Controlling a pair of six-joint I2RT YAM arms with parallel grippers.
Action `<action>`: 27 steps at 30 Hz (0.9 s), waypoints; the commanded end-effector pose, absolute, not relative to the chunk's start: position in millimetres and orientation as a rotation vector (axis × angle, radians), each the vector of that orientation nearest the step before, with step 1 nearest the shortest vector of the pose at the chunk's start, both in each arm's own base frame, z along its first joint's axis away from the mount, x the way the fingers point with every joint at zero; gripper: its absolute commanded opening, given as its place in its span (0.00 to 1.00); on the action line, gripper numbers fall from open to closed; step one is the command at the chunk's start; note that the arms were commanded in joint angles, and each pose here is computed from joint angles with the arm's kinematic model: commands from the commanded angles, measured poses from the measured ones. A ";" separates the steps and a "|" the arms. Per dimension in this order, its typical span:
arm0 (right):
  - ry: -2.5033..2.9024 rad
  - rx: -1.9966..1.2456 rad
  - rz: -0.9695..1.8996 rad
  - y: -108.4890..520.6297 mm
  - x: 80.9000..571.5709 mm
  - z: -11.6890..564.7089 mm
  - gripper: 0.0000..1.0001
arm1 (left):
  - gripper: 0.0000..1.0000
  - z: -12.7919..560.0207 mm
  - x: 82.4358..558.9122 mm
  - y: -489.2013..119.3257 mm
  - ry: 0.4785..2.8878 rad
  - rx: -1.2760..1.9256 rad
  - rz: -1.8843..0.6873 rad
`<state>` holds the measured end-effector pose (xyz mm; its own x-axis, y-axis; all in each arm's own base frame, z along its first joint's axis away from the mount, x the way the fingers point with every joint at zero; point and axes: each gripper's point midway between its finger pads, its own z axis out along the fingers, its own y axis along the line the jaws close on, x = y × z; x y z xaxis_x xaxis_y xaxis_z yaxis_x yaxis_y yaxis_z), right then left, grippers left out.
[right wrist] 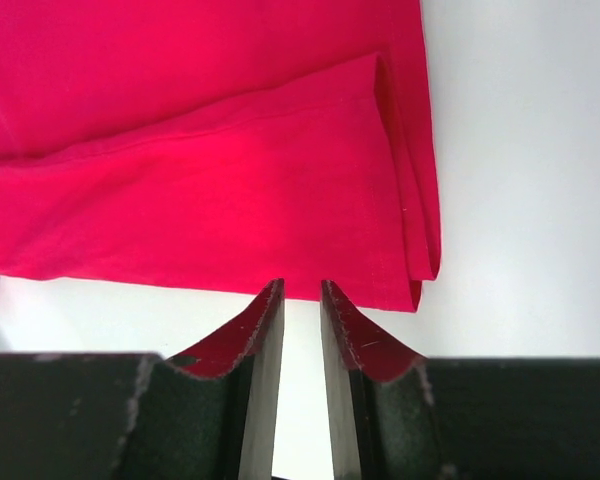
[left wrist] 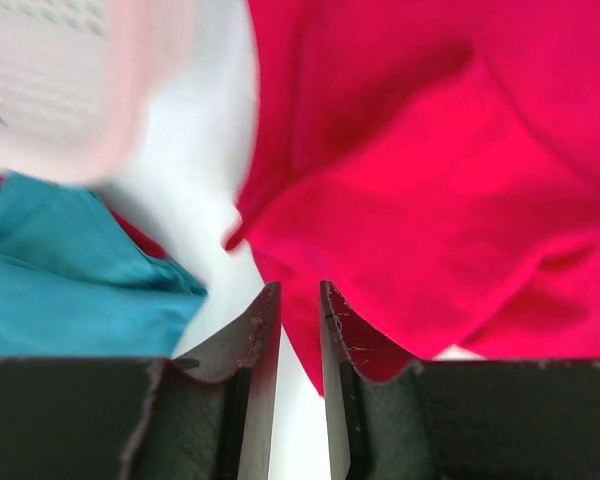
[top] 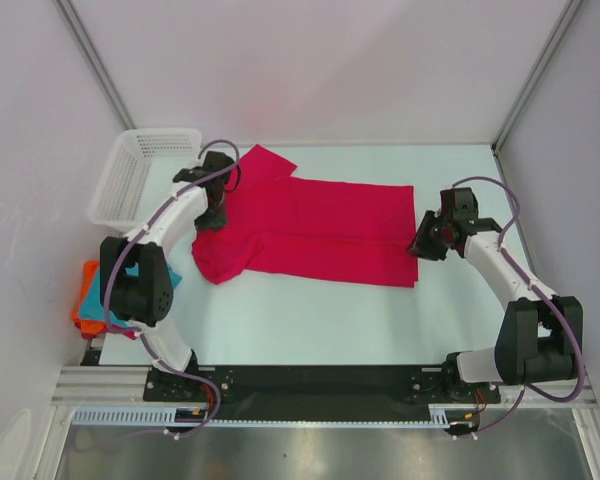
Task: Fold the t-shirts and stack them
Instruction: Fold the flattened tshirt in 1/3 of the way
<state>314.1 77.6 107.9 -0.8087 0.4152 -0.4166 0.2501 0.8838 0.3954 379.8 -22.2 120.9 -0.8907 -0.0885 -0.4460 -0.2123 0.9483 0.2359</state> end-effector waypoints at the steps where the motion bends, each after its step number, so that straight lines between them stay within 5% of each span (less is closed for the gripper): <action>1: 2.570 0.465 0.484 80.5 316.3 96.7 0.32 | 0.28 125.7 342.6 -58.8 2.665 -0.156 0.236; 10: 2.664 0.469 0.507 88.5 307.4 65.1 0.37 | 0.31 121.5 281.4 -73.5 2.685 -0.107 0.175; 25: 2.730 0.481 0.391 73.2 285.5 43.4 0.38 | 0.32 64.9 252.9 -68.0 2.795 -0.131 0.202; 27: 2.729 0.475 0.388 72.1 284.1 44.5 0.44 | 0.33 57.8 252.1 -68.8 2.807 -0.137 0.203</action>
<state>284.1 77.9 38.5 -0.8875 0.3884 -0.2478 0.2960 0.8928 0.3395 245.0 -60.8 67.9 -0.9511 -0.0342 -0.3069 -0.0883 0.9825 0.1641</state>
